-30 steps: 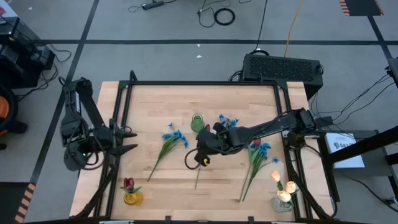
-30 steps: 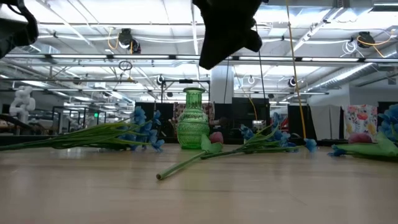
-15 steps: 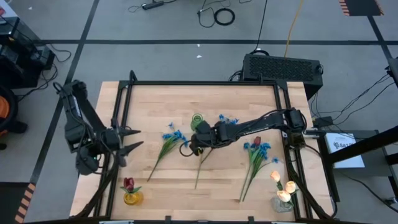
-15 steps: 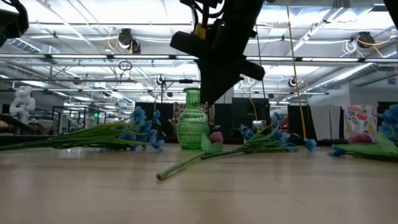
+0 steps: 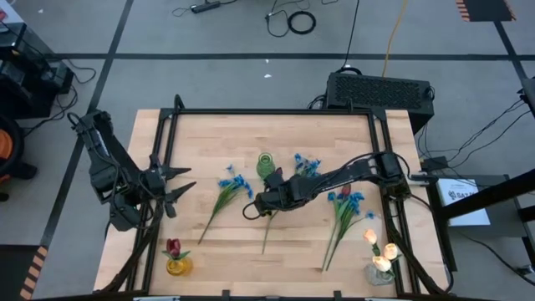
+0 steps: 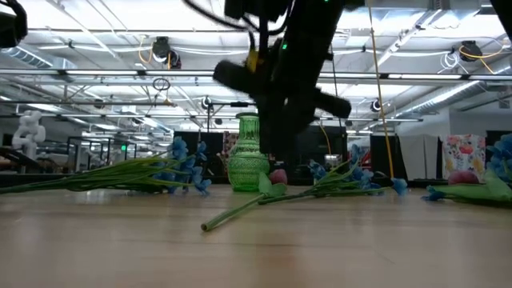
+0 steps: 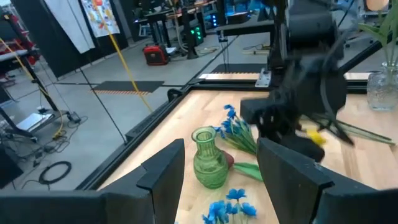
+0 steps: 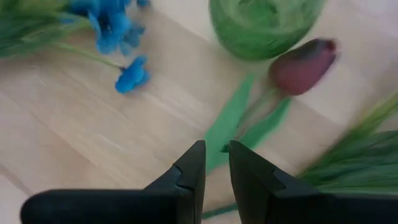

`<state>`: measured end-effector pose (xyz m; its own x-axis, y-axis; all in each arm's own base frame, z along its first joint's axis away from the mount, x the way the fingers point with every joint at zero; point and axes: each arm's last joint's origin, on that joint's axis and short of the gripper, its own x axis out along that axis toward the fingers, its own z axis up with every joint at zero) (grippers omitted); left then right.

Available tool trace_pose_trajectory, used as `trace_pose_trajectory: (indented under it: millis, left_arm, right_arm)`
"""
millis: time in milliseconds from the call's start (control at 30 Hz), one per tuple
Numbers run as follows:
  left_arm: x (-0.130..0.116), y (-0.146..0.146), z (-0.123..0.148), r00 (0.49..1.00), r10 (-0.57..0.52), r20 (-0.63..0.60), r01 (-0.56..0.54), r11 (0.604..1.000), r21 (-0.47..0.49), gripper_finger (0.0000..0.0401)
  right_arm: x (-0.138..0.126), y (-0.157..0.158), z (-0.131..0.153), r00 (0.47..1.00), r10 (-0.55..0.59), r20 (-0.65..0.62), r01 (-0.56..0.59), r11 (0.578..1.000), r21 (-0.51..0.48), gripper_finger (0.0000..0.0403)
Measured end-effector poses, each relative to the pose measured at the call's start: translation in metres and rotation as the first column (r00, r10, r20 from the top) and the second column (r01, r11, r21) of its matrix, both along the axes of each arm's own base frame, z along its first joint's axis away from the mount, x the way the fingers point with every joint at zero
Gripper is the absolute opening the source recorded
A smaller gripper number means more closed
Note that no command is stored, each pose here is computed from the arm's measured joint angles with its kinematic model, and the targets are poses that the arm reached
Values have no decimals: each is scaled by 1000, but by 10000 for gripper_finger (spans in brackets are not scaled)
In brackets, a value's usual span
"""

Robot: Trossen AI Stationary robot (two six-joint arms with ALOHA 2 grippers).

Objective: Sort flowers into vase by color
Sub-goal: Put the left red flower into the yellow vase

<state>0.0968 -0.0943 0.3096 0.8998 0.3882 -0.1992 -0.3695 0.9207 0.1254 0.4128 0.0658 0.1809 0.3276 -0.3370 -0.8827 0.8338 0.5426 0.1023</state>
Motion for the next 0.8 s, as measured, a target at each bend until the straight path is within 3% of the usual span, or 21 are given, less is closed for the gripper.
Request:
trace_pose_trajectory:
  millis: [267,800]
  left_arm:
    - [3,-1,-1,1000,-5,-8,5,1000,-25,205]
    - [4,-4,-2,999,-34,-32,33,998,-45,205]
  right_arm:
    - [10,10,-34,1000,-10,-11,11,999,40,64]
    - [3,19,-35,998,-31,-52,34,998,51,68]
